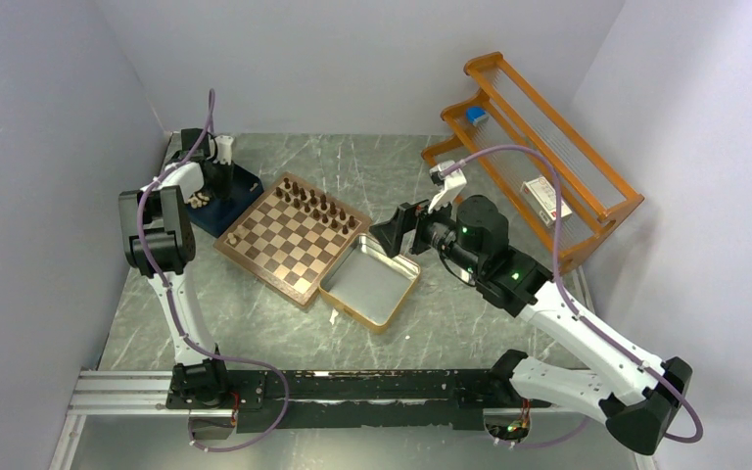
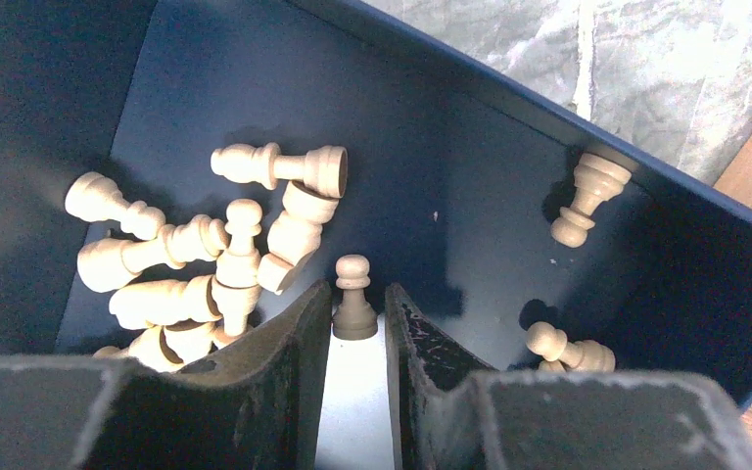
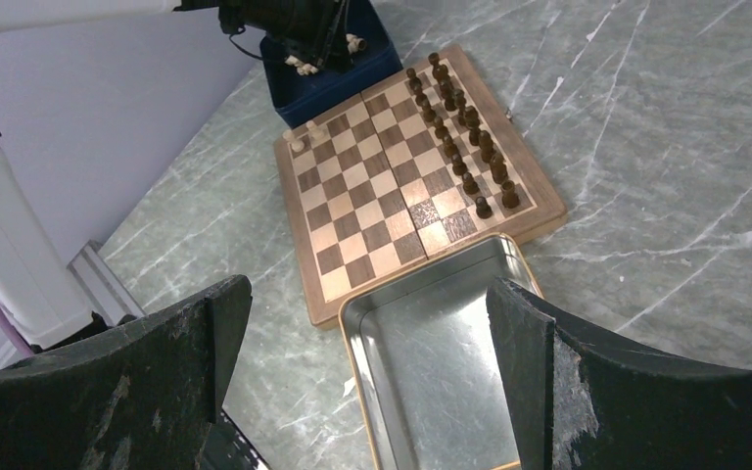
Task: Set up the chess pieces on the board
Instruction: Pick up the chess piece from the storage box, then place the chess piece on the chessboard.
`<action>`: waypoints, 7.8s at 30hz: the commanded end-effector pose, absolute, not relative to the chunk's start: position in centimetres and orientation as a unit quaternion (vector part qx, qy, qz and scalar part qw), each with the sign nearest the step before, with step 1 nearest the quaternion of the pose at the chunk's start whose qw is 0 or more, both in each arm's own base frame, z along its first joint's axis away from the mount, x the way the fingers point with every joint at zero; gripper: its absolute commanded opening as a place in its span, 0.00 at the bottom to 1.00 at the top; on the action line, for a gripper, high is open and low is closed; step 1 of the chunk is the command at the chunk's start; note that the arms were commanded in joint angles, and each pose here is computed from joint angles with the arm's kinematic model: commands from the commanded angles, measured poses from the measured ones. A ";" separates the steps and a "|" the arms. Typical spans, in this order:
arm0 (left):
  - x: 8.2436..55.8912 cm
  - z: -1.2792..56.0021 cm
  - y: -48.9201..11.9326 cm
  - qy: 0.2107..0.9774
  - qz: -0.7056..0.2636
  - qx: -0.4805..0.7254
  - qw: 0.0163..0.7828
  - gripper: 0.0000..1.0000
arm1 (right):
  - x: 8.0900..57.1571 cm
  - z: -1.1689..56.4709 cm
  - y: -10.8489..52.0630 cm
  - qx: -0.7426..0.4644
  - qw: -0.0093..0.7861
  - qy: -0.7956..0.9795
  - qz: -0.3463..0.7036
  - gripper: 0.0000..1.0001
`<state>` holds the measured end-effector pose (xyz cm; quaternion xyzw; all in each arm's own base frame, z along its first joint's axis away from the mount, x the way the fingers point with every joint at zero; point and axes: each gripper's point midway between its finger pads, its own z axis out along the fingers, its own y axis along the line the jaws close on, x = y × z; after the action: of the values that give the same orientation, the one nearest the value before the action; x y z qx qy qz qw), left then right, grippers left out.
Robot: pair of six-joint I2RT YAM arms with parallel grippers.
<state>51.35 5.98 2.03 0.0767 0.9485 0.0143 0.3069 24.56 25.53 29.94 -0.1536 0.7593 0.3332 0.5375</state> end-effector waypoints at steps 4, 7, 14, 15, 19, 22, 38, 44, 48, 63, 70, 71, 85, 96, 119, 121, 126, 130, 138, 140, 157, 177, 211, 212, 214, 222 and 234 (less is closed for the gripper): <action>50.5 2.0 5.4 0.953 0.014 0.081 0.293 0.30 | 24.3 31.6 25.2 -0.148 0.554 0.743 0.345 0.95; 50.4 1.7 5.5 0.955 0.015 0.079 0.286 0.28 | 24.3 31.7 25.1 -0.148 0.556 0.742 0.346 0.95; 50.3 1.6 5.6 0.957 0.016 0.069 0.281 0.25 | 24.2 31.8 25.2 -0.146 0.554 0.741 0.350 0.95; 50.3 1.6 5.6 0.958 0.018 0.067 0.279 0.25 | 24.2 31.8 25.3 -0.147 0.554 0.741 0.351 0.95; 50.5 2.6 5.5 0.956 0.013 0.062 0.287 0.20 | 24.2 32.0 25.3 -0.145 0.555 0.739 0.354 0.95; 51.0 4.3 4.8 0.948 -0.003 0.057 0.312 0.20 | 24.2 32.1 25.3 -0.142 0.554 0.739 0.357 0.95; 51.1 7.9 5.0 0.942 0.002 0.009 0.335 0.19 | 23.7 31.5 25.7 -0.130 0.541 0.739 0.379 0.94; 50.9 10.9 4.8 0.931 -0.001 -0.001 0.366 0.18 | 23.4 30.3 26.2 -0.112 0.524 0.742 0.402 0.93; 50.5 13.3 3.5 0.917 -0.032 0.003 0.396 0.18 | 23.7 29.6 26.7 -0.096 0.509 0.751 0.410 0.93; 43.0 20.6 -9.5 0.851 -0.203 0.120 0.470 0.19 | 29.5 28.4 28.8 -0.102 0.459 0.773 0.426 0.77; 37.5 21.6 -16.9 0.812 -0.277 0.229 0.460 0.18 | 31.7 26.9 29.9 -0.088 0.391 0.780 0.481 0.48; 36.7 22.1 -17.7 0.802 -0.282 0.246 0.466 0.18 | 31.9 26.5 30.2 -0.090 0.379 0.785 0.482 0.46; 30.3 20.8 -23.0 0.730 -0.268 0.413 0.474 0.19 | 31.4 22.7 35.5 -0.084 0.221 0.801 0.550 0.43; 30.0 20.2 -23.7 0.725 -0.246 0.435 0.474 0.19 | 30.0 20.6 36.7 -0.090 0.170 0.806 0.560 0.44; 29.3 20.7 -23.4 0.709 -0.230 0.446 0.495 0.18 | 28.0 19.3 38.5 -0.092 0.136 0.799 0.579 0.25; 29.4 20.7 -23.4 0.711 -0.228 0.444 0.496 0.18 | 27.9 19.1 38.4 -0.091 0.136 0.802 0.575 0.21; 29.6 20.6 -23.1 0.718 -0.221 0.437 0.495 0.19 | 28.1 18.3 38.2 -0.089 0.139 0.810 0.563 0.13; 29.9 20.2 -22.7 0.727 -0.208 0.429 0.494 0.18 | 28.5 17.6 37.8 -0.092 0.147 0.822 0.543 0.16; 31.7 17.8 -19.6 0.828 -0.153 0.283 0.459 0.16 | 30.9 18.0 35.2 -0.048 0.203 0.831 0.515 0.37; 31.8 17.6 -18.9 0.845 -0.149 0.227 0.460 0.16 | 31.4 18.4 34.3 -0.039 0.218 0.829 0.514 0.41; 31.3 11.2 -16.7 0.850 -0.177 0.023 0.495 0.16 | 30.2 23.1 29.8 -0.054 0.317 0.810 0.491 1.00; 28.0 8.1 -19.1 0.830 -0.225 0.073 0.506 0.19 | 29.5 22.9 29.6 -0.048 0.317 0.805 0.499 1.00; 27.3 5.3 -19.3 0.830 -0.188 0.106 0.515 0.25 | 28.7 23.9 29.2 -0.068 0.332 0.796 0.501 1.00; 27.2 5.3 -19.2 0.829 -0.189 0.105 0.516 0.27 | 28.7 23.9 29.2 -0.068 0.333 0.796 0.501 1.00; 27.1 5.5 -19.1 0.828 -0.187 0.102 0.519 0.29 | 28.7 23.9 29.2 -0.066 0.332 0.795 0.504 1.00; 26.9 5.7 -19.0 0.826 -0.182 0.101 0.523 0.32 | 28.4 23.5 29.1 -0.067 0.331 0.796 0.502 1.00; 27.1 5.4 -18.8 0.830 -0.170 0.096 0.522 0.24 | 28.2 23.5 29.0 -0.064 0.329 0.795 0.506 1.00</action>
<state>26.72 -18.57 4.84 0.0983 0.8380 -0.1707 0.5089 28.24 29.13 22.37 -0.0605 0.8068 0.4953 0.3162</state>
